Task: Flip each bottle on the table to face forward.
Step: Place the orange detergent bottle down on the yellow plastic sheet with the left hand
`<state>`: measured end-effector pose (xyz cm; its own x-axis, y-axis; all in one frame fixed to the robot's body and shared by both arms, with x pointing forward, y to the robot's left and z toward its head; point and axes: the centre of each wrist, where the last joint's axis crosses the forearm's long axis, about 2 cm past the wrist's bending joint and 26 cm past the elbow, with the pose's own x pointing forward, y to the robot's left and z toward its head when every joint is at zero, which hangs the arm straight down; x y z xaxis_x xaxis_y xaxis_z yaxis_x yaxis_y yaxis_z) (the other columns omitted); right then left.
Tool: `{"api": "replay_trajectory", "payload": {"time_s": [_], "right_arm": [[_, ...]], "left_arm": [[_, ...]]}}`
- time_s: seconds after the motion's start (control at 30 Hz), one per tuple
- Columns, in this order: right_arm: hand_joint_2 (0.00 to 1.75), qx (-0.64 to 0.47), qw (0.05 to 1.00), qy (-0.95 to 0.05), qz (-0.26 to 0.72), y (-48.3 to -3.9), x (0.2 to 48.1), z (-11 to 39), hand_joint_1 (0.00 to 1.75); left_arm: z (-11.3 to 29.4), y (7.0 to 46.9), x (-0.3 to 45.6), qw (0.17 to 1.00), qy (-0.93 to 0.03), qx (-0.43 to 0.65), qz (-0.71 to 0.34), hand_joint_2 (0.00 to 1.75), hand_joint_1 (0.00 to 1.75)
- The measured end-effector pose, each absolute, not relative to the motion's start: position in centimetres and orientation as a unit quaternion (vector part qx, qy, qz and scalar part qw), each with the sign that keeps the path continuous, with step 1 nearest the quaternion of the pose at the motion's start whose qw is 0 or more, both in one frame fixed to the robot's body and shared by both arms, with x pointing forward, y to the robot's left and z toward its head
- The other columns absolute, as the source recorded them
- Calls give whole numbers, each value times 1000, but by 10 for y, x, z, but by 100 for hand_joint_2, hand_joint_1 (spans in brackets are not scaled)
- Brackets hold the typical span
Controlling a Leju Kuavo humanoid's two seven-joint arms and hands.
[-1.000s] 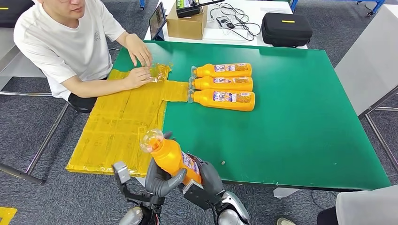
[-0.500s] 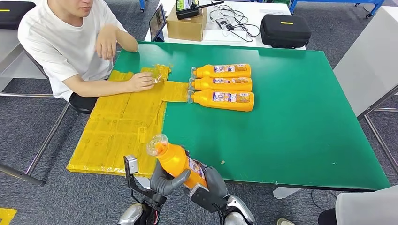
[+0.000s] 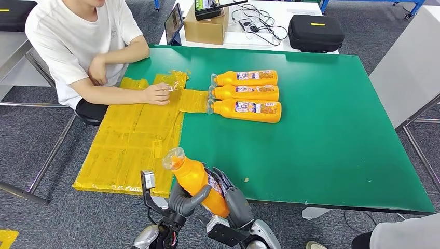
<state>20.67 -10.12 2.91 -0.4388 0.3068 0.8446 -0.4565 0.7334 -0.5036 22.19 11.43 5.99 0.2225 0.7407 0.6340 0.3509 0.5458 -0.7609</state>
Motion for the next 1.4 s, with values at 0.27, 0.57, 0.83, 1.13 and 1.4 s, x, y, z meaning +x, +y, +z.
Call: {"api": "replay_trajectory", "payload": {"time_s": [0.27,0.57,0.83,1.13,1.4], "right_arm": [[0,49,527,-768,361,-101,207,29,0],[0,22,502,-810,304,-100,203,37,0],[0,-26,504,-837,213,-114,200,47,0],[0,-83,504,-845,158,-145,207,53,0],[0,-82,494,-856,128,-146,209,57,0]], "left_arm": [[61,114,222,638,-605,-451,153,175,175],[68,112,229,685,-658,-276,150,175,175],[96,115,237,623,-758,-126,143,175,175],[120,138,266,564,-820,-12,99,175,175],[139,165,300,465,-864,182,-66,175,175]]}}
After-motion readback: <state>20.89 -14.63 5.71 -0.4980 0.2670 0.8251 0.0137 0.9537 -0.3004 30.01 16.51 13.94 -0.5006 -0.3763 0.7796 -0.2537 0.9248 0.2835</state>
